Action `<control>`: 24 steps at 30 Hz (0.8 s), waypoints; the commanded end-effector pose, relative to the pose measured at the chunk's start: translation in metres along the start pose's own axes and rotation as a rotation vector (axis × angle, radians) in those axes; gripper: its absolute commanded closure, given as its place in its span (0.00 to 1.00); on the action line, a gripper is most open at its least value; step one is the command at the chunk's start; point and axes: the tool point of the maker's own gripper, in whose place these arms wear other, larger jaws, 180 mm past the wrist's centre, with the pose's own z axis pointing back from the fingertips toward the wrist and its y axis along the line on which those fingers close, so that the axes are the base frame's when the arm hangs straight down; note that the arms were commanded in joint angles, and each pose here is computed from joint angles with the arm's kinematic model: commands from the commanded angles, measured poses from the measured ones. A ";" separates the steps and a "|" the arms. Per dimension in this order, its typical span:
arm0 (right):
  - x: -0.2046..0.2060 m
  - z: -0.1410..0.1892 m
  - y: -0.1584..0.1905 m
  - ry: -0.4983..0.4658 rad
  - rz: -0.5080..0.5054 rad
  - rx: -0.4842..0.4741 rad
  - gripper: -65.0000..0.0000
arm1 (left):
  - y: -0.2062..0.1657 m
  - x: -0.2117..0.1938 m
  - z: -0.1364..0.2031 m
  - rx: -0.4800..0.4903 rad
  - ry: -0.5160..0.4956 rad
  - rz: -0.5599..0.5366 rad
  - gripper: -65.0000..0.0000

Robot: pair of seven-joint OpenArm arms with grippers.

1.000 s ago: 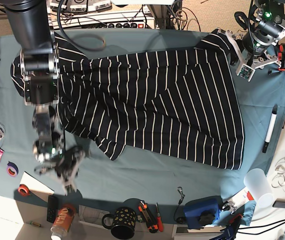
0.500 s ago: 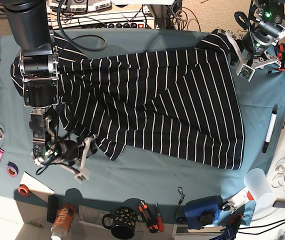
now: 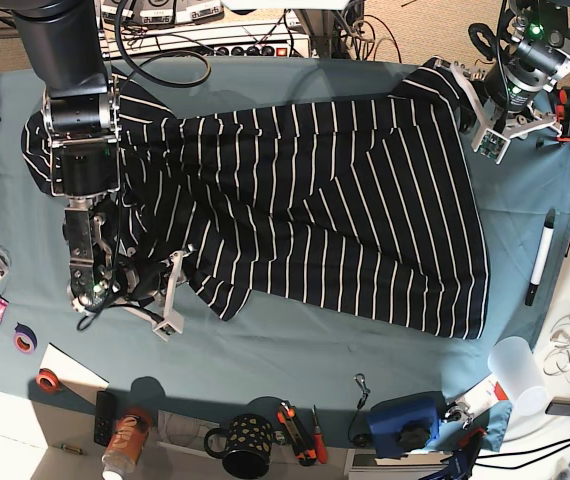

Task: Layout the t-shirt on the table in an organized manner, then fold the t-shirt properly
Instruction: 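Grasp the shirt hem corner with the right gripper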

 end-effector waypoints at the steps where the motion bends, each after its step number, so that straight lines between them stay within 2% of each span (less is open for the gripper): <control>1: 0.002 0.004 -0.004 -0.001 0.004 -0.010 0.67 | 0.002 0.006 0.003 0.007 -0.027 -0.008 0.70; 5: -0.010 -0.003 0.002 0.015 -0.003 0.003 0.69 | 0.002 0.006 0.003 0.007 -0.028 -0.007 0.70; 7: -0.014 -0.003 -0.002 0.033 -0.018 -0.024 0.82 | 0.002 0.006 0.003 0.007 -0.027 -0.007 0.70; 9: -0.016 -0.001 -0.015 0.048 -0.079 -0.097 0.97 | 0.002 0.006 0.003 0.008 -0.027 -0.007 0.70; 10: -0.019 0.000 -0.021 0.061 -0.084 -0.128 1.00 | 0.002 0.006 0.003 0.007 -0.027 -0.007 0.70; 15: -0.023 0.002 -0.035 0.084 -0.047 -0.204 1.00 | 0.002 0.007 0.003 0.007 -0.028 -0.008 0.70; 19: -0.001 0.004 -0.044 -0.034 -0.024 -0.254 1.00 | 0.002 0.007 0.003 0.007 -0.029 -0.008 0.70; 24: 0.040 0.026 -0.075 -0.202 -0.038 -0.410 1.00 | 0.002 0.007 0.003 0.007 -0.028 -0.008 0.70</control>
